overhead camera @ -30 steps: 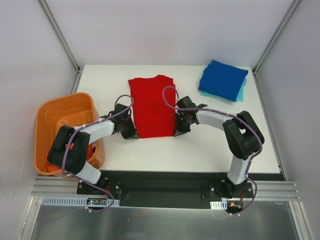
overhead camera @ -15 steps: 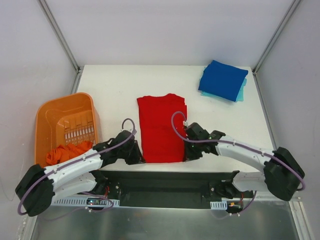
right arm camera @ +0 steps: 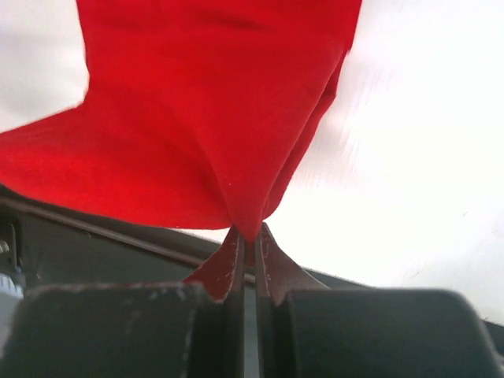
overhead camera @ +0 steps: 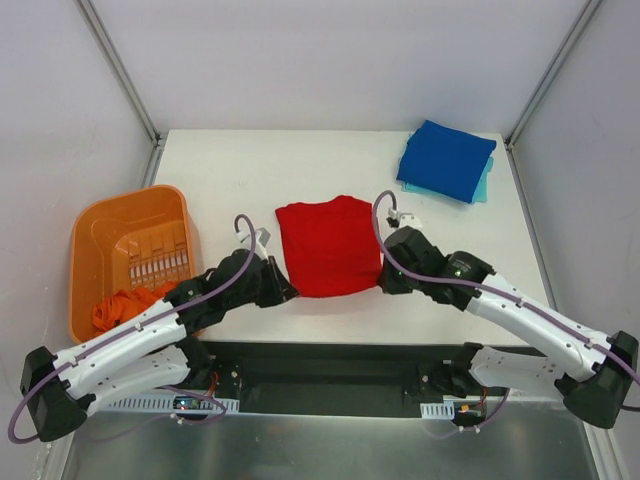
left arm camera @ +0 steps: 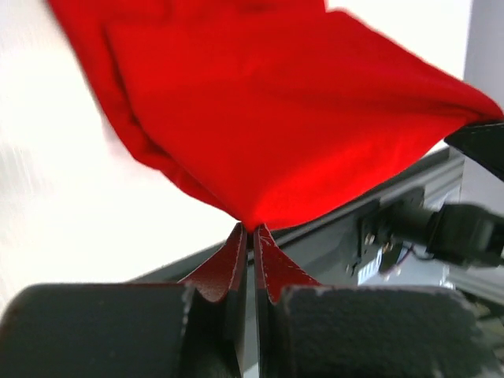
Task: Fold and stack the t-shirts
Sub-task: Fold the tshirt
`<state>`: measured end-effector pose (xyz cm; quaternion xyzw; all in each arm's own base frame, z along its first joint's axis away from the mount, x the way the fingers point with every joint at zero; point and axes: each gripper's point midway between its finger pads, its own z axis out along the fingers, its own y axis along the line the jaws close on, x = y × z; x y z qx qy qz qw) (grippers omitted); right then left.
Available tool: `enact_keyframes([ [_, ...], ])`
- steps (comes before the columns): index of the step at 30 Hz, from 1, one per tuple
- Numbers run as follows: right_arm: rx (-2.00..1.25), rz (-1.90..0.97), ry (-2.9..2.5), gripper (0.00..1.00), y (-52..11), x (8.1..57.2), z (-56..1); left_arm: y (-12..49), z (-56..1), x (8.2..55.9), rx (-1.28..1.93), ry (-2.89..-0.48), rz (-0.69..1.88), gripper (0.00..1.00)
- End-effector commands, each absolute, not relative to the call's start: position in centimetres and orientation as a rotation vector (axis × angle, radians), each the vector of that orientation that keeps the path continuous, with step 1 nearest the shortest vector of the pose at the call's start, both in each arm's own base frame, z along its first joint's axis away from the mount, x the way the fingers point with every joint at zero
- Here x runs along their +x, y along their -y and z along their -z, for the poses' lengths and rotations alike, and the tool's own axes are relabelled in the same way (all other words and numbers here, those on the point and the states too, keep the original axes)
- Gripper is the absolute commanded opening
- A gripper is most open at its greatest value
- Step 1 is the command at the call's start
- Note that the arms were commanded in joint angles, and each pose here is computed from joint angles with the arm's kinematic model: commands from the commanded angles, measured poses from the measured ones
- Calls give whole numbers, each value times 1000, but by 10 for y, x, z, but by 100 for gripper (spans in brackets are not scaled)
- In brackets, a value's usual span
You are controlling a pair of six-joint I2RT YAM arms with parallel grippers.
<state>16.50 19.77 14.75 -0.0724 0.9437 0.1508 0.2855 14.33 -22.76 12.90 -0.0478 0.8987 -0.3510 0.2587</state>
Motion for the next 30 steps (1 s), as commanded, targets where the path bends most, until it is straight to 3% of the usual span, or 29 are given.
enact_keyframes([
  [1,-129,-287,-2414,1,-185,208,-181,222,-175,191,-138,-2268,804,0],
  [16,-139,-354,-2448,1,-221,317,-200,187,-195,298,-266,-2259,598,0],
  [30,-42,-380,-2520,1,-219,375,-174,179,-176,380,-314,-2336,548,0],
])
